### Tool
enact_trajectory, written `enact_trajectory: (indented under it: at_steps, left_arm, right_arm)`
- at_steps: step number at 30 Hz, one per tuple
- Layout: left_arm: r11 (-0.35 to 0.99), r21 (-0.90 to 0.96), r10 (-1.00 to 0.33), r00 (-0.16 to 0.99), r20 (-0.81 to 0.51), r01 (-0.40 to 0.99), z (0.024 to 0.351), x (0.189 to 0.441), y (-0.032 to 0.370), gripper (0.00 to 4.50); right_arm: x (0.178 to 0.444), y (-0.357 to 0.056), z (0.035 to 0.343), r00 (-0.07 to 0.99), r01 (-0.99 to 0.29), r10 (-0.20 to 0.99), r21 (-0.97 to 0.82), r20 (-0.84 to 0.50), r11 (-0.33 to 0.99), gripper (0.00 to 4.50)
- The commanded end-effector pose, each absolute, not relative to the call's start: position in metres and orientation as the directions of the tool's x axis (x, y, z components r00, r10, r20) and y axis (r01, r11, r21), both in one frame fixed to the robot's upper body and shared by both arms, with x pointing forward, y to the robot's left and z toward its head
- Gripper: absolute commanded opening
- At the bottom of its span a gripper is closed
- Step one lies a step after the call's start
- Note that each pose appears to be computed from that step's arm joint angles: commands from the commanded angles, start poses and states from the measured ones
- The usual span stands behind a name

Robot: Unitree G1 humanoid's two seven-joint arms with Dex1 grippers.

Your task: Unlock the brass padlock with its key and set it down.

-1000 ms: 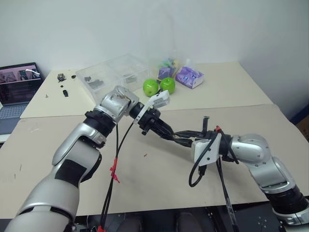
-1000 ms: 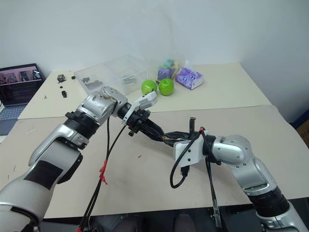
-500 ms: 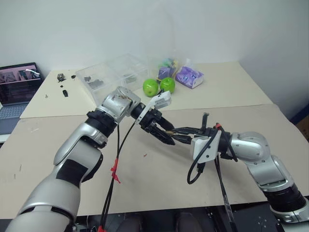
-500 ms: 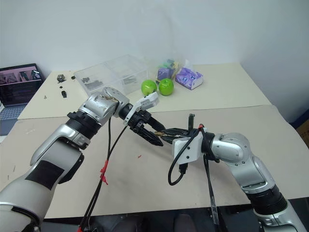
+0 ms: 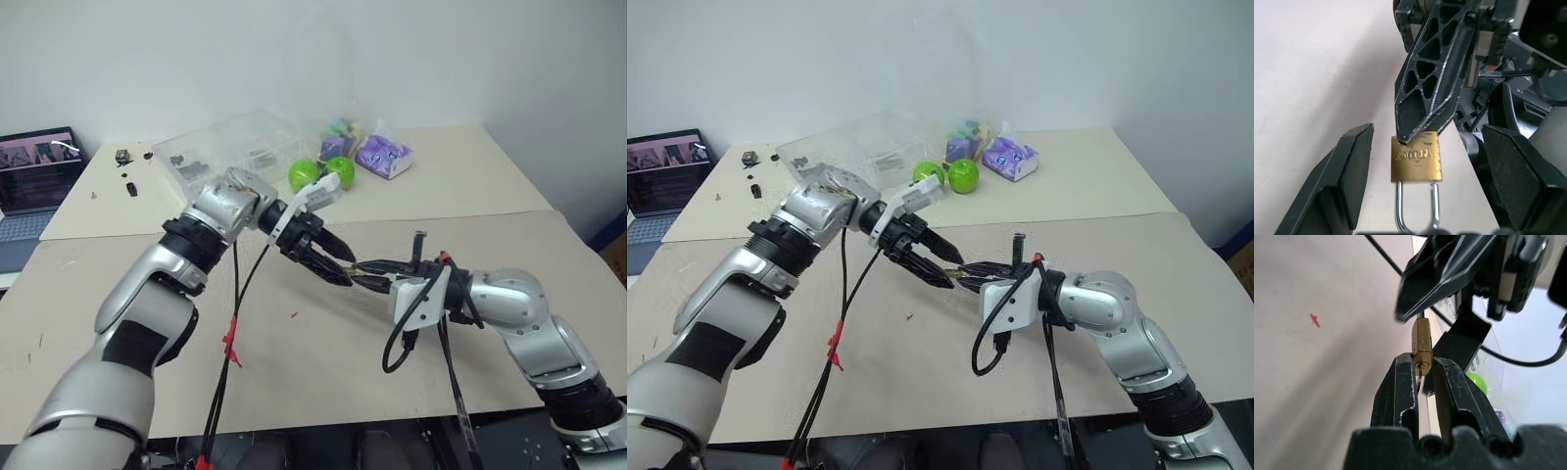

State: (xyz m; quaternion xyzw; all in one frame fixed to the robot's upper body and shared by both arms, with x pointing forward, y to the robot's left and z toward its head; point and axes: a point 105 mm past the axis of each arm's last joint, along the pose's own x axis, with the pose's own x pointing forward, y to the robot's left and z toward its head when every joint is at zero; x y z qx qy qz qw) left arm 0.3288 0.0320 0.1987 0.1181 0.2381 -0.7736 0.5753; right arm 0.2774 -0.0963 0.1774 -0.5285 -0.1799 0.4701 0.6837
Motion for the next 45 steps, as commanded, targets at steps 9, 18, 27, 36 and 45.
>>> enact_trajectory:
  at_steps: [9,18,27,36,45]
  left_arm:
    - [-0.053,0.107,-0.927,-0.009,-0.374,0.993,0.261,0.37,0.044,3.72]
    - [-0.098,0.244,-0.928,0.0,-0.372,0.965,0.233,0.362,0.042,3.72]
    - [-0.083,0.195,-0.938,-0.01,-0.347,0.977,0.219,0.353,0.038,3.72]
    - [0.006,0.185,-0.939,0.069,-0.338,0.983,0.229,0.366,0.049,2.55]
    - [0.0,0.157,-0.938,0.055,-0.342,0.988,0.22,0.362,0.044,0.02]
  right_arm:
    - [0.284,-0.112,0.196,0.543,-0.401,0.818,-0.915,-0.19,0.054,0.12]
    - [0.283,-0.107,0.199,0.533,-0.408,0.827,-0.911,-0.18,0.065,0.12]
    - [0.284,-0.108,0.206,0.536,-0.399,0.826,-0.914,-0.172,0.069,0.12]
    - [0.286,-0.111,0.206,0.543,-0.397,0.821,-0.916,-0.177,0.065,0.12]
    - [0.286,-0.109,0.206,0.542,-0.397,0.823,-0.915,-0.171,0.072,0.12]
